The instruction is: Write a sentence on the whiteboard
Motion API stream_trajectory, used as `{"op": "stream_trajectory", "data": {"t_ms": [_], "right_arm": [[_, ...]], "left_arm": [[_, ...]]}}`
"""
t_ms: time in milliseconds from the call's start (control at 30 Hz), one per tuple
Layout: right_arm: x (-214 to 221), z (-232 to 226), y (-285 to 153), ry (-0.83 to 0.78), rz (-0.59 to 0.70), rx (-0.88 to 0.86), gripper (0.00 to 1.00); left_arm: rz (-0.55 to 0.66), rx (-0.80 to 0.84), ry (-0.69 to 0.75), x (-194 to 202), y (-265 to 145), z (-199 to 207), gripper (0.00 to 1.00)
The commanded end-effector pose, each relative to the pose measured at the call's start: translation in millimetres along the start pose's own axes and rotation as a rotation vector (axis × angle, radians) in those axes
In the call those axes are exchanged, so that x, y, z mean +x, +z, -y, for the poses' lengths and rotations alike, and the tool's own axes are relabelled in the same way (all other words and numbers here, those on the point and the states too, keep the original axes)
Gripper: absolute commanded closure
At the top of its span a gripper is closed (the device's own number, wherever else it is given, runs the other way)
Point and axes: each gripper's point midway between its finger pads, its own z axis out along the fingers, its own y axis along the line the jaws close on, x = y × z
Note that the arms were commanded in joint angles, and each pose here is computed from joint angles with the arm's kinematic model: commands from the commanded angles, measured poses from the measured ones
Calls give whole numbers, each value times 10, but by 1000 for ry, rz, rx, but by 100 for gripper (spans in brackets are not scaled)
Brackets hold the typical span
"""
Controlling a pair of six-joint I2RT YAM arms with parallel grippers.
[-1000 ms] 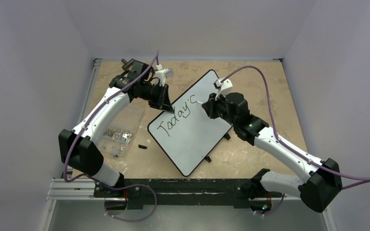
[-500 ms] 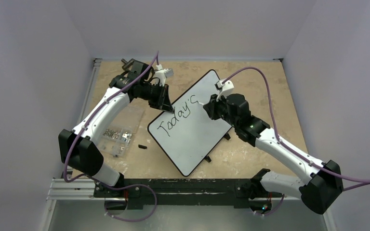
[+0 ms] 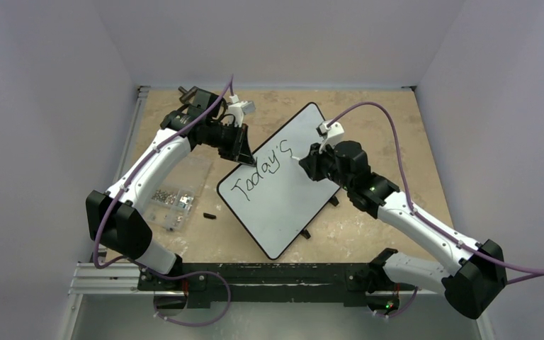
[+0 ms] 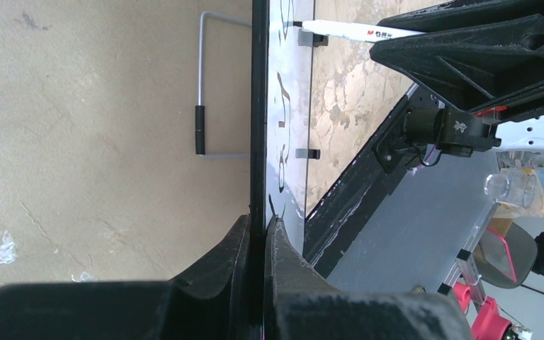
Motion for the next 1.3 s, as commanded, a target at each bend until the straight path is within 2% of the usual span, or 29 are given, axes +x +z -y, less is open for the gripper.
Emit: {"op": "stream_trajectory", "data": {"t_ms": [0,400,800,1267], "right_arm": [[3,-135,-22,12,-12,-73,100],[-245,-296,-32,5,28,-139,100],[-598,-353,-347,-7,111,-148,100],[-423,-582,-504,1,78,-300,100]], "left_arm": [[93,-77,99,-167,-154,-48,100],[93,-79,100,-165,-155,-53,100],[88,-79,94,-165,-138,-63,100],[94,-91,77,-174,-135,-81,100]]}}
